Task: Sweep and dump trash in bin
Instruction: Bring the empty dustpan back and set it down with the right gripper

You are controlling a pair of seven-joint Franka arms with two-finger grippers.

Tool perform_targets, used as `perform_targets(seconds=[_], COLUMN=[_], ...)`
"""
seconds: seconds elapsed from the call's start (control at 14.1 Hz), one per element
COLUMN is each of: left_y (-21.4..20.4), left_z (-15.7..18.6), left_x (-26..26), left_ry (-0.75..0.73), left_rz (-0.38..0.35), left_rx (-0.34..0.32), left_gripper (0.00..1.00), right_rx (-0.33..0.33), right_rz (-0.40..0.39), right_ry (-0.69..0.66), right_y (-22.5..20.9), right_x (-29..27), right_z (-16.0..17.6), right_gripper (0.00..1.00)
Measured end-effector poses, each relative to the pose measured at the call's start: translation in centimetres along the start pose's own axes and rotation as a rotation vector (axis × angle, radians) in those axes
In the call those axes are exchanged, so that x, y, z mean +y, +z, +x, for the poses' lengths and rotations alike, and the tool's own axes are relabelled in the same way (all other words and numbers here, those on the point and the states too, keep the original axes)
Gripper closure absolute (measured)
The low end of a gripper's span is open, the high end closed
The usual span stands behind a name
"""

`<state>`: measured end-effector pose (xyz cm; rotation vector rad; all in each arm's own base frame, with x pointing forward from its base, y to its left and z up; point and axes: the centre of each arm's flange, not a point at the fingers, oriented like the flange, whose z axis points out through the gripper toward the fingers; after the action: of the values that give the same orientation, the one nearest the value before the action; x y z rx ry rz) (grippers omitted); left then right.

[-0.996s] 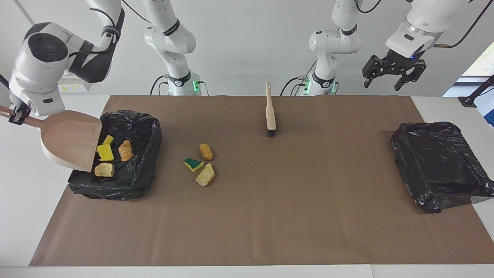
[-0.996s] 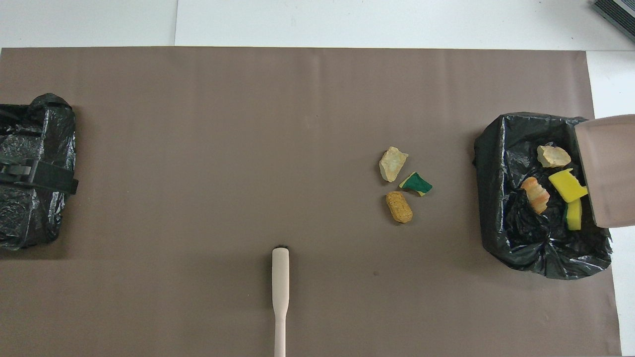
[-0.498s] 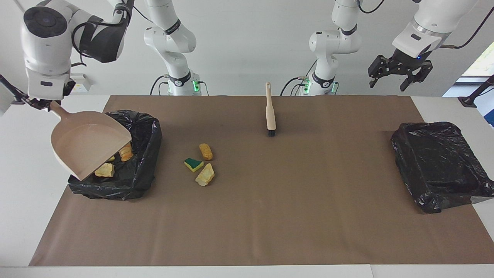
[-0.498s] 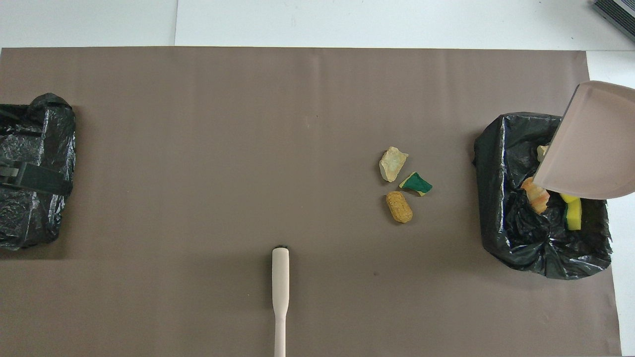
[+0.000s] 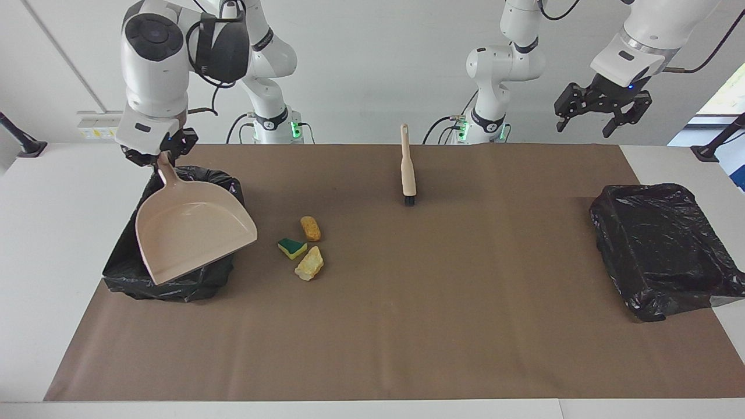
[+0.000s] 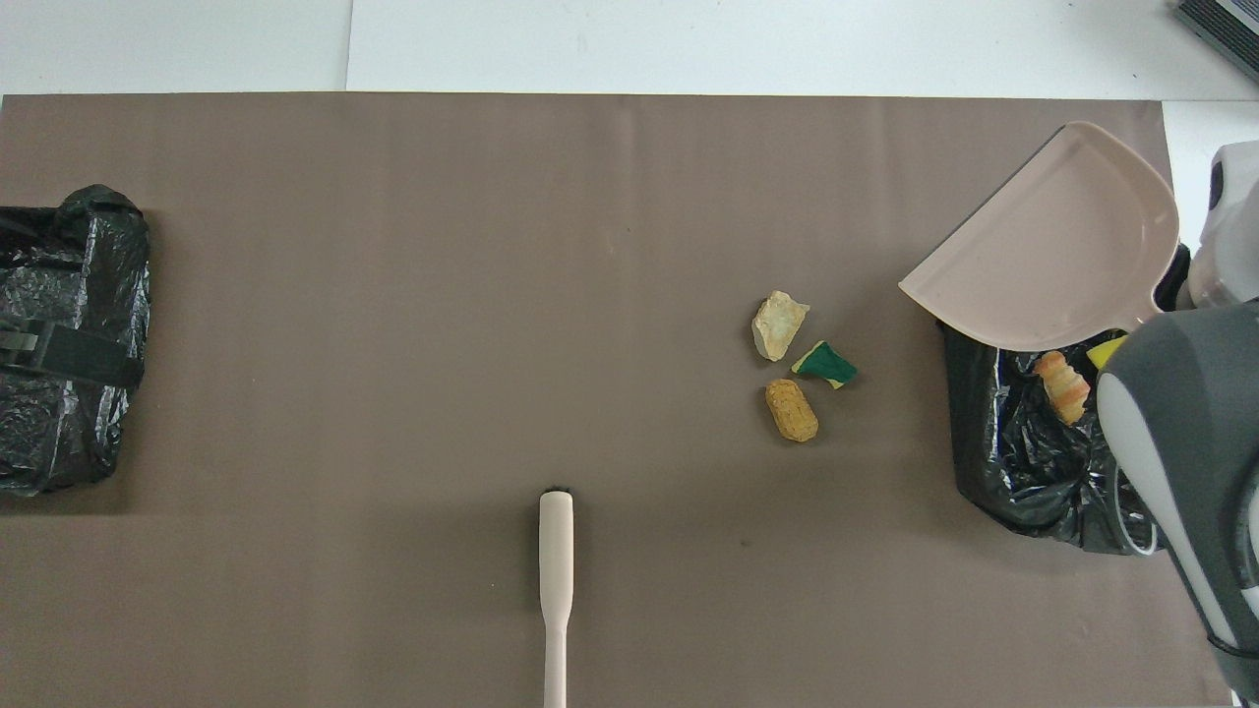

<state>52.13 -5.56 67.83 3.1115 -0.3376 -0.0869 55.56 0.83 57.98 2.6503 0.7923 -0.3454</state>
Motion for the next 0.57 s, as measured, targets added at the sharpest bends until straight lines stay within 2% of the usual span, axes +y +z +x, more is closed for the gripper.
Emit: perform_targets(seconds=[0.36,0.57], left_y=[0.0,0.0], left_z=[0.0,0.0], left_x=[-0.1,-0.1], left_ry=[-0.001,-0.001], left_rz=[0.000,0.000], left_rx=[0.000,-0.001], left_gripper=[0.00,0.00], right_rx=[0.069,0.070], right_rz=[0.115,0.219], right_ry=[0.207,0.347], right_y=[-2.7,-3.6], right_x=[-7.2,-13.6], right_z=[3.3,6.6], right_gripper=[0.67,0.67])
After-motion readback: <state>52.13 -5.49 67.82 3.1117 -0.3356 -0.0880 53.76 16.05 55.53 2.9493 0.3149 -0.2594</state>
